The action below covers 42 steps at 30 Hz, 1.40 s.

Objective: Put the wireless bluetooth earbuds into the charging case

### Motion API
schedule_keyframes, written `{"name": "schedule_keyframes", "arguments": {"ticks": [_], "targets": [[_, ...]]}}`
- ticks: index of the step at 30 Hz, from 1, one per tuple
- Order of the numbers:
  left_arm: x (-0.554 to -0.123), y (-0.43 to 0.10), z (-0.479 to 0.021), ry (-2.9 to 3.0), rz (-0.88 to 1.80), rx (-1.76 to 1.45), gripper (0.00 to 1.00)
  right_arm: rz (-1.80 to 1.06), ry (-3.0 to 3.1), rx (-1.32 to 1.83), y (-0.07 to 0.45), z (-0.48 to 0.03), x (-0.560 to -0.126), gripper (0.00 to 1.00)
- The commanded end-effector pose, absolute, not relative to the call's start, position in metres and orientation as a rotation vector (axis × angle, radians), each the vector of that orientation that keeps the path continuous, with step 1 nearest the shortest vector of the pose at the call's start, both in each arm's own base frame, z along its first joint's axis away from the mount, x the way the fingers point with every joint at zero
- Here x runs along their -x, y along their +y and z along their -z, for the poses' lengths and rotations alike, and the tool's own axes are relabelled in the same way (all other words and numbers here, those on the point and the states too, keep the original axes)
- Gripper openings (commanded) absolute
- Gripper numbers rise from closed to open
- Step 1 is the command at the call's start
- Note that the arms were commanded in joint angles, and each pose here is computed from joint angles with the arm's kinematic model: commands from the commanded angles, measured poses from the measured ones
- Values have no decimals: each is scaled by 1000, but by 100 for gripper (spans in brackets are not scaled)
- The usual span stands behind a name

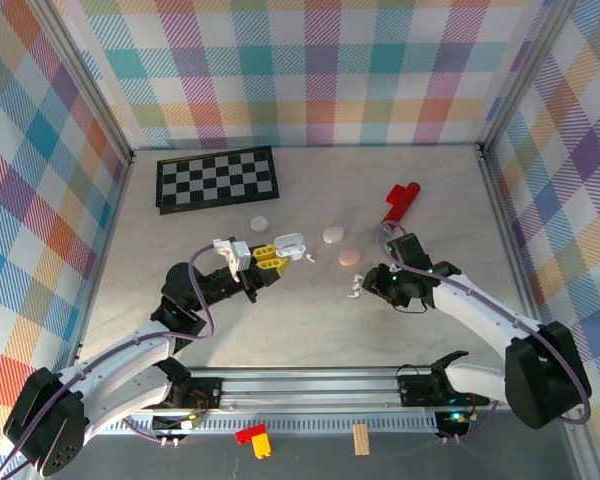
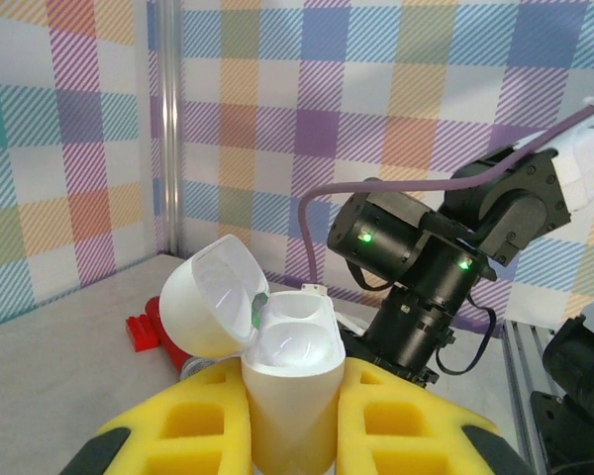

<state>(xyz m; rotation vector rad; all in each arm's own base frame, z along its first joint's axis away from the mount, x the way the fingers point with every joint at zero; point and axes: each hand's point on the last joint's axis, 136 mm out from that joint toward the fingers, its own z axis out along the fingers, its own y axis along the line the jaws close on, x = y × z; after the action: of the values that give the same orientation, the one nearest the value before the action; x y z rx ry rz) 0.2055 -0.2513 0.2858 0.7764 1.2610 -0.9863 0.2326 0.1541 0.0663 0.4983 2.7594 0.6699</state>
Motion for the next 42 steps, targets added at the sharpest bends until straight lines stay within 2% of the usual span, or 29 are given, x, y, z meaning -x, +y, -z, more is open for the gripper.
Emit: {"name": "schedule_keyframes", "arguments": {"ticks": [1,9,15,23,42], "targets": [[-197,-248,-299,1167,971,-776,9,-721,2726,-444,165,-73,-246,38],[-199,-248,-290,1197,939,-794,9,-686,2817,-161,187,-57,-271,41],[-202,-248,-287,1211,912,-800,9,-649,2858,-91,190,-40,-276,42],[-199,-248,-285,1222,928,-809,9,-655,2881,-22,190,-25,-269,42],[-193,-246,-286,1227,953,-809,10,-672,2927,-20,187,-15,-253,33]]}}
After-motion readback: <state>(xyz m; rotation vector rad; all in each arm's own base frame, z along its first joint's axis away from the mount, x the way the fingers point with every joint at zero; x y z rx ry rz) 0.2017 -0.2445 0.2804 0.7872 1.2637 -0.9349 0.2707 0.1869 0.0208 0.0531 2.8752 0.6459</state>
